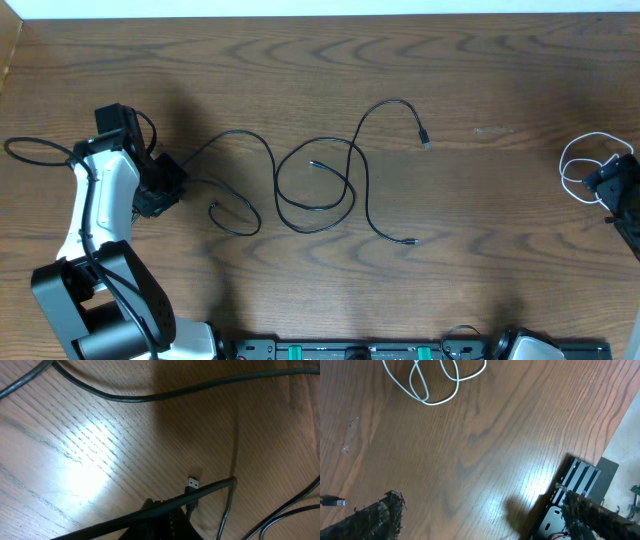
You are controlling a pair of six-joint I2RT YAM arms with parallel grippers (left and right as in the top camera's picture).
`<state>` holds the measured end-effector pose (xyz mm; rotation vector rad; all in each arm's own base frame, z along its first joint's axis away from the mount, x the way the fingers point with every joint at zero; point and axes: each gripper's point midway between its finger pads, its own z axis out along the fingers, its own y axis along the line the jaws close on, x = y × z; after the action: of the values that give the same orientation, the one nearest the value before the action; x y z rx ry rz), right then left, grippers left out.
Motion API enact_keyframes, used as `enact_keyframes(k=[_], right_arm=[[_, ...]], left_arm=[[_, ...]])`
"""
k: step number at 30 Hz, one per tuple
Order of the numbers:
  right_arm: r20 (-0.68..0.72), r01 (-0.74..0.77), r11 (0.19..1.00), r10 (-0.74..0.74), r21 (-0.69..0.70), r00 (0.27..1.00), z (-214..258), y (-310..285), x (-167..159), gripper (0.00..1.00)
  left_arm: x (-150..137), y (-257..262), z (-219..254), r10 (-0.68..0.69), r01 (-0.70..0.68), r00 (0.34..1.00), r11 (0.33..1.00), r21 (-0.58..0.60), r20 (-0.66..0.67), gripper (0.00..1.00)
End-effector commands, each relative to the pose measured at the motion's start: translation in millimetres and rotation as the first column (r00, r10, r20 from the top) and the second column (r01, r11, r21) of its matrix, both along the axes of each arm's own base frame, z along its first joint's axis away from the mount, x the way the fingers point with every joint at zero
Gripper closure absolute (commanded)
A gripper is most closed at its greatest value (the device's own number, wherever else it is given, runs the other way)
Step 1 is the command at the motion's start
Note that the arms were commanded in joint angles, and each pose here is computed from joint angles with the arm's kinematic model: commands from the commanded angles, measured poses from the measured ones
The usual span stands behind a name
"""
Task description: Untangle cables
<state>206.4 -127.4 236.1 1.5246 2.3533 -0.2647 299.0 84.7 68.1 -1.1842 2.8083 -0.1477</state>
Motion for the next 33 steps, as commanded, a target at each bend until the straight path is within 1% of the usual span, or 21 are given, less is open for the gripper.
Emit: enact_keyframes(k=[1,5,6,8,9,11,12,13,14,16,18,21,24,29,33], right_arm=[[0.0,0.021,1.0,-0.021,-0.005,1.0,0,-2,-2,0.01],[0.0,0.021,1.0,-0.021,-0.005,1.0,0,-2,-2,0.01],[0.0,0.021,1.0,-0.021,-0.005,1.0,0,-2,-2,0.01],[0.0,0.021,1.0,-0.021,-0.005,1.0,0,-2,-2,0.01],[0.0,0.021,1.0,-0.021,-0.005,1.0,0,-2,-2,0.01],[0.0,0.021,1.0,-0.021,-0.005,1.0,0,-2,-2,0.01],[0.0,0.022,1.0,-0.022,-0.005,1.0,0,-2,-2,0.01],[0.0,0.021,1.0,-0.021,-0.005,1.0,0,-2,-2,0.01],[0.0,0.021,1.0,-0.021,-0.005,1.0,0,-2,-2,0.01],[0.0,0.021,1.0,-0.021,-0.005,1.0,0,-2,-2,0.01],[0.0,0.021,1.0,-0.021,-0.005,1.0,0,-2,-2,0.01],[0.0,0.021,1.0,-0.021,-0.005,1.0,0,-2,-2,0.01],[0.0,0.021,1.0,-0.021,-0.005,1.0,0,-2,-2,0.01],[0.0,0.021,1.0,-0.021,-0.005,1.0,0,-2,-2,0.01],[0.0,0.021,1.0,-0.021,-0.005,1.0,0,-2,-2,0.01]], left_arm=[[13,5,20,-0.068,0.066,0.996,0.997,0.032,0.062,0.93],[26,9,61,-0.086,0.072,0.981,0.994,0.083,0.175,0.93],[31,11,85,-0.083,0.057,0.966,0.992,0.11,0.244,0.93],[37,16,114,-0.055,0.009,0.944,0.99,0.14,0.325,0.92],[39,19,123,-0.045,-0.01,0.934,0.988,0.153,0.354,0.87],[43,30,147,-0.025,-0.067,0.907,0.977,0.202,0.421,0.63],[44,37,156,-0.014,-0.096,0.897,0.969,0.227,0.442,0.6],[45,41,162,-0.007,-0.112,0.891,0.966,0.235,0.455,0.6],[48,44,167,-0.001,-0.122,0.885,0.965,0.234,0.465,0.55],[54,51,179,0.013,-0.136,0.879,0.965,0.224,0.477,0.4],[60,63,193,0.03,-0.155,0.881,0.961,0.228,0.472,0.37],[66,88,205,0.075,-0.2,0.901,0.945,0.257,0.427,0.33],[69,115,194,0.129,-0.247,0.919,0.925,0.289,0.372,0.27],[66,145,142,0.22,-0.285,0.944,0.92,0.269,0.247,0.26],[65,162,96,0.26,-0.288,0.956,0.924,0.25,0.14,0.26]])
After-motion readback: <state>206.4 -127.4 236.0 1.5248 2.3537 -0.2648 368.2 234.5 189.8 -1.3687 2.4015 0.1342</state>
